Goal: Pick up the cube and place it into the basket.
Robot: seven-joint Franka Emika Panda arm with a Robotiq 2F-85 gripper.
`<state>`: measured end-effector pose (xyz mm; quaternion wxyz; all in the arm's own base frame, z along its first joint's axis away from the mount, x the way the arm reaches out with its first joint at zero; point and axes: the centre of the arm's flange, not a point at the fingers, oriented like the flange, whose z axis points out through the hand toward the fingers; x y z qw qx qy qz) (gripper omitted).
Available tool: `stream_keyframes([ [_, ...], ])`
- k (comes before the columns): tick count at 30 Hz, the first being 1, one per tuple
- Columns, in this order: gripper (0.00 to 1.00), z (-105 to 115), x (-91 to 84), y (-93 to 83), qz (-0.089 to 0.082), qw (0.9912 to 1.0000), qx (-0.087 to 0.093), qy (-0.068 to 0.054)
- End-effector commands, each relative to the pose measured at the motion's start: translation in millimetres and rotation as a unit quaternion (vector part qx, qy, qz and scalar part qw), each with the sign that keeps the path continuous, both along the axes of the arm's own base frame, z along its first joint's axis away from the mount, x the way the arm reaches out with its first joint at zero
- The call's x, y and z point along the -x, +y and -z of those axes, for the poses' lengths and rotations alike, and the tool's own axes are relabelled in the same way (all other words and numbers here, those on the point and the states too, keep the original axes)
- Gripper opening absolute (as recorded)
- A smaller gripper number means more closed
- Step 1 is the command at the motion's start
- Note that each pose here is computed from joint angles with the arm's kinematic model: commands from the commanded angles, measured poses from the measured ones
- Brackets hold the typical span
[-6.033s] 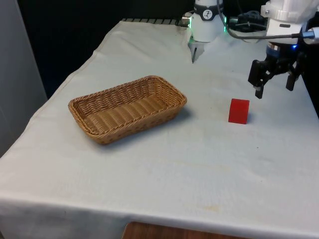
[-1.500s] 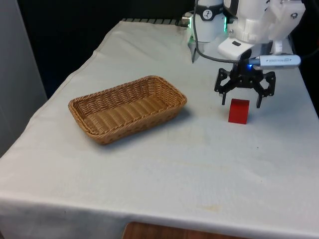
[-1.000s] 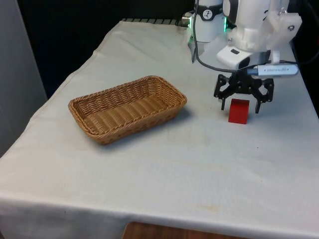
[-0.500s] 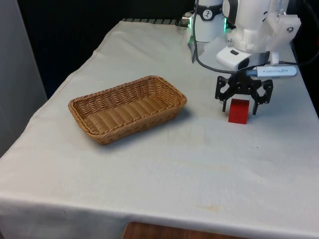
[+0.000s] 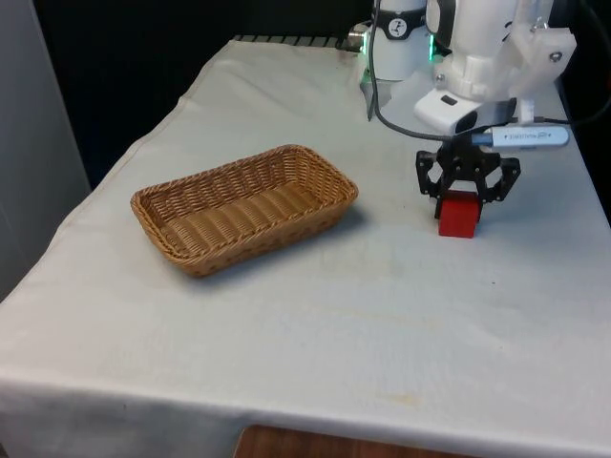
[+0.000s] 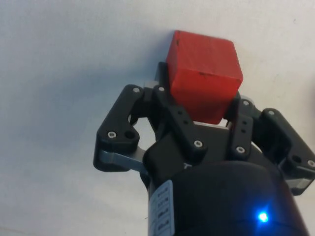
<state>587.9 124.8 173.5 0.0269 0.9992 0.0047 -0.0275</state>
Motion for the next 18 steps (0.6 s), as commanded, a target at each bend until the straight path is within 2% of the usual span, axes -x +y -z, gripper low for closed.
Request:
stream_keyframes([
  [1, 0.00, -7, 0.1, -0.1, 0.001, 1.00000, 0.000, -0.002],
  [4, 0.00, -20, 0.6, 0.1, 0.000, 0.99999, 0.001, -0.004],
  [5, 0.00, -14, -1.3, 0.0, 0.000, 0.99999, 0.000, -0.004],
  [11, 0.00, -43, 2.0, 0.3, -0.001, 0.99999, 0.003, -0.003],
  [18, 0.00, -61, 2.2, 0.5, -0.002, 0.99998, 0.004, -0.004],
])
